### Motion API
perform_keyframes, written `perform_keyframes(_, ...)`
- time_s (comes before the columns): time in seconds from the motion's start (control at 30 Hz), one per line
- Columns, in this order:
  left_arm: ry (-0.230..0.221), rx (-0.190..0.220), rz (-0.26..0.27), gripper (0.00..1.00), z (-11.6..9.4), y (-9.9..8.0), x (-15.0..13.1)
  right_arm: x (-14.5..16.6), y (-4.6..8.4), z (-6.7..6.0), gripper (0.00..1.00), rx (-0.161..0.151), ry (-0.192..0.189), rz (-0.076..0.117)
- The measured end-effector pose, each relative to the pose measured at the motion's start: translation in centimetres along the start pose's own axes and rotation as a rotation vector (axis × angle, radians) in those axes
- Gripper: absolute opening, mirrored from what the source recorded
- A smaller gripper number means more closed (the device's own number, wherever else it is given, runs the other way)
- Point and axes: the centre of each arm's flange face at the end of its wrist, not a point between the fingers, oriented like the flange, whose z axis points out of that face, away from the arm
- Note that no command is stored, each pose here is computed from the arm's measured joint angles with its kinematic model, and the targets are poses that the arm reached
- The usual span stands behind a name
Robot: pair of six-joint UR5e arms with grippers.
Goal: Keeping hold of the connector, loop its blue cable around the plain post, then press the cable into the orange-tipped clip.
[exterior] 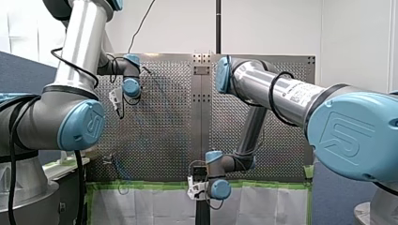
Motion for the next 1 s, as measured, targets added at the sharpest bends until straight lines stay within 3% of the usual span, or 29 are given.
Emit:
perform_keyframes(0.4,-0.001,-0.001,0.000,1.00,0.0,0.1,0.0,-1.6,3.1,-0.7,0.00,-0.071,0.030,0.028)
perform_keyframes(0.57,-0.001,-0.002,0.000,1.00,0.1,0.1,0.0,-2.8,4.6,-1.4,0.00,-0.095,0.035,0.066)
perform_keyframes(0.73,-0.001,-0.003,0.000,1.00,0.1,0.2,-0.1,-3.7,5.9,-1.9,0.00,-0.116,0.043,0.088)
perform_keyframes(1.0,-0.002,-0.005,0.000,1.00,0.1,0.3,-0.1,-7.2,7.7,-2.3,0.00,-0.169,0.014,0.102)
